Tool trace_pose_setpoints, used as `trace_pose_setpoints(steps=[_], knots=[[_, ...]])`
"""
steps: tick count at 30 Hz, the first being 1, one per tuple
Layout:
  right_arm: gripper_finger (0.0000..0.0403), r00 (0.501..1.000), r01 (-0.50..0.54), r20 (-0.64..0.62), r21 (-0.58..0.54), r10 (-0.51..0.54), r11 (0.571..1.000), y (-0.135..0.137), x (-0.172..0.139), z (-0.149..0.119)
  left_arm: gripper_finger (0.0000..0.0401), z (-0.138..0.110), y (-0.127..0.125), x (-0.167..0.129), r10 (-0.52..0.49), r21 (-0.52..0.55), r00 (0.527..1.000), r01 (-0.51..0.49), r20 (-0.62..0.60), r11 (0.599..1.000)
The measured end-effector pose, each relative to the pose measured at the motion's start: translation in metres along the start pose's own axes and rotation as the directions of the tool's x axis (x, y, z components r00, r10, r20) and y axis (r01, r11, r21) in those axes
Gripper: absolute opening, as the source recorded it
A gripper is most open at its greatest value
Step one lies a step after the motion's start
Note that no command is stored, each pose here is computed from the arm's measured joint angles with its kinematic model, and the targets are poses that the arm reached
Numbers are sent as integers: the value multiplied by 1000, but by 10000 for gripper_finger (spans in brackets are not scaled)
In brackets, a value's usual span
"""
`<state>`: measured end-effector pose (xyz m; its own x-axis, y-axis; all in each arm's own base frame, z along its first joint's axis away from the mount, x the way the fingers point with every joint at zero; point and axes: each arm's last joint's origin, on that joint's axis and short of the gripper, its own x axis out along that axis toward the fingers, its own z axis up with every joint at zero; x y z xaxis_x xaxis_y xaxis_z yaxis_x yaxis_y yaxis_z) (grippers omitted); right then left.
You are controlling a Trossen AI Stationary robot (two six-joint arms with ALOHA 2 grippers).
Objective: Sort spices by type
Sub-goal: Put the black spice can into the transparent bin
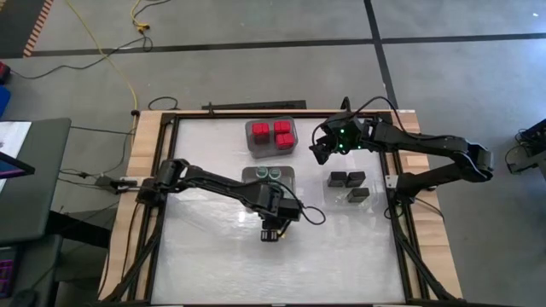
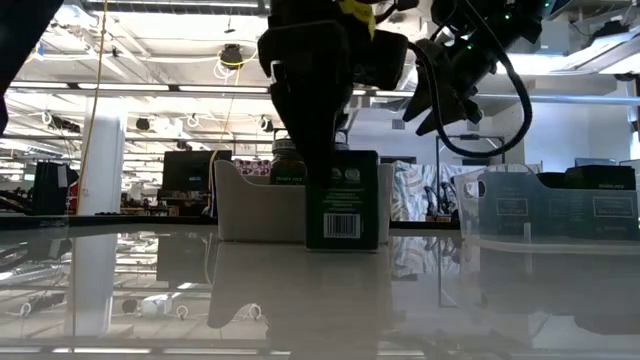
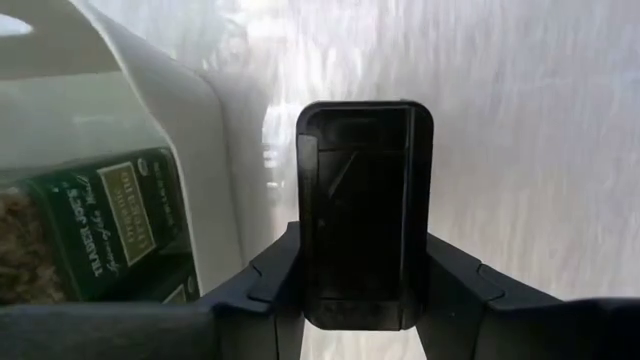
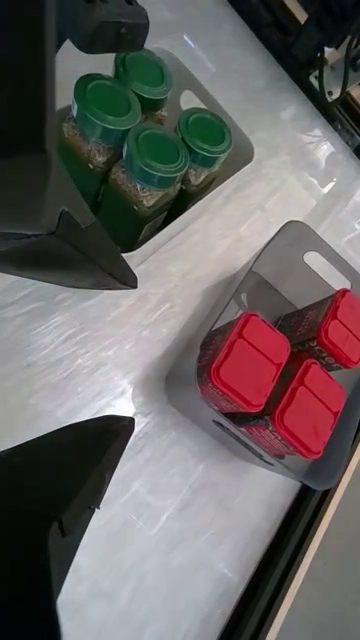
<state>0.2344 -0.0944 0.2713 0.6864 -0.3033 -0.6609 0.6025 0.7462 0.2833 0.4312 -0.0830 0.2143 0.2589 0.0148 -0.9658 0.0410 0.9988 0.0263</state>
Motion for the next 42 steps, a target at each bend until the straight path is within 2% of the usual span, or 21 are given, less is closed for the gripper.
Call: trace_pose_setpoints(steps=[14, 21, 28, 32, 36, 42], knots=[[244, 1000, 2, 0, 0, -2, 1000, -1, 0, 0, 147, 3, -23, -2, -33, -24, 997, 34, 67, 999], [244, 1000, 2, -1, -2, -2, 1000, -1, 0, 0, 147, 10, -26, -2, -48, -142, 988, 69, 145, 987], [244, 999, 15, -31, -3, -15, 1000, -2, 0, -3, 147, 11, -23, -2, -47, -287, 988, 88, 146, 954], [244, 999, 22, -47, -6, -22, 1000, -3, 0, -4, 148, 11, -25, -2, -75, -318, 986, 119, 147, 941], [244, 997, 26, -65, -76, -31, 997, -3, 0, -6, 167, 11, -32, -3, -83, -349, 984, 134, 158, 927], [244, 995, 35, -91, -79, -42, 996, -4, -1, -9, 219, 11, -40, -4, -88, -409, 981, 152, 170, 900]])
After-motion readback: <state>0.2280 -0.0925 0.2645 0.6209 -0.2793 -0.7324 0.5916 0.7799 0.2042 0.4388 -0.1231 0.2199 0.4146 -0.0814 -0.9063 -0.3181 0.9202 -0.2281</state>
